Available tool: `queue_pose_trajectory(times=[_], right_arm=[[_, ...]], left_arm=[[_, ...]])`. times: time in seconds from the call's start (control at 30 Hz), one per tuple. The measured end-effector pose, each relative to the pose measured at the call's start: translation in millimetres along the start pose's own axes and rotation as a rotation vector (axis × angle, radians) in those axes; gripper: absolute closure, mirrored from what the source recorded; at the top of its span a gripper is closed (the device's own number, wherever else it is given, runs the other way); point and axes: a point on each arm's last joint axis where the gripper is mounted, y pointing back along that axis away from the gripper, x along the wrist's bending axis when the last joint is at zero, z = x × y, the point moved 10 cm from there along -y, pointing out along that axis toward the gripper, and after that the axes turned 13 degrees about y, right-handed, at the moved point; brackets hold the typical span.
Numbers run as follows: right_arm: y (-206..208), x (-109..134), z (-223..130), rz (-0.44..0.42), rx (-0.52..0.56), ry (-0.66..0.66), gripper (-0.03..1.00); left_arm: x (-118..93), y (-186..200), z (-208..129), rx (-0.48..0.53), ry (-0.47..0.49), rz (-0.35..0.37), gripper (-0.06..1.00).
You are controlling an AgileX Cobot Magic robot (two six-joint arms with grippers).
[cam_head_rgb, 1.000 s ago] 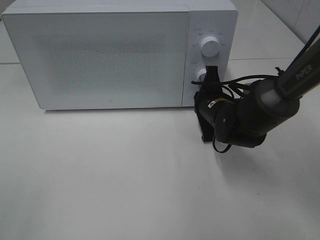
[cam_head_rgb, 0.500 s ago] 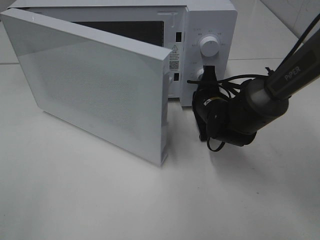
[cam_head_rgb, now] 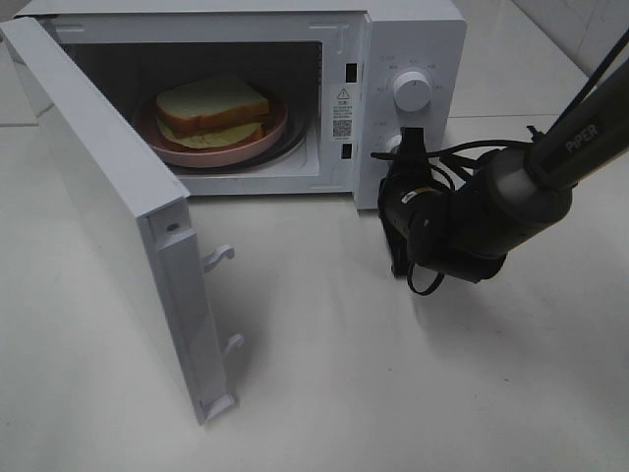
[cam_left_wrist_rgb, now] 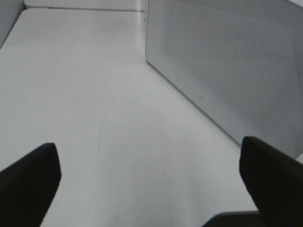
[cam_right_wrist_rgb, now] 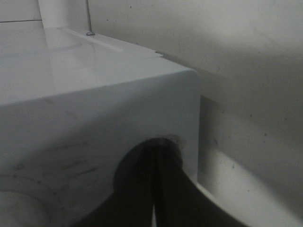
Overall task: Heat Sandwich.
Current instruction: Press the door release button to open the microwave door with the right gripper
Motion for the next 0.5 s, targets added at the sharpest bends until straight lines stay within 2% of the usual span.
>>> queue_pose_trajectory(times=[0.3, 0.5], right_arm=[[5.1, -1.8, -2.6, 0.001, 0.017, -0.019, 0.95], [15.0, -0.9, -5.3, 0.034, 0.011, -0.03, 0.95]], left_arm=[[0.0, 0.0, 0.0, 0.0, 0.0, 0.0, -0.02], [0.0, 0.0, 0.0, 0.0, 0.0, 0.0, -0.02]])
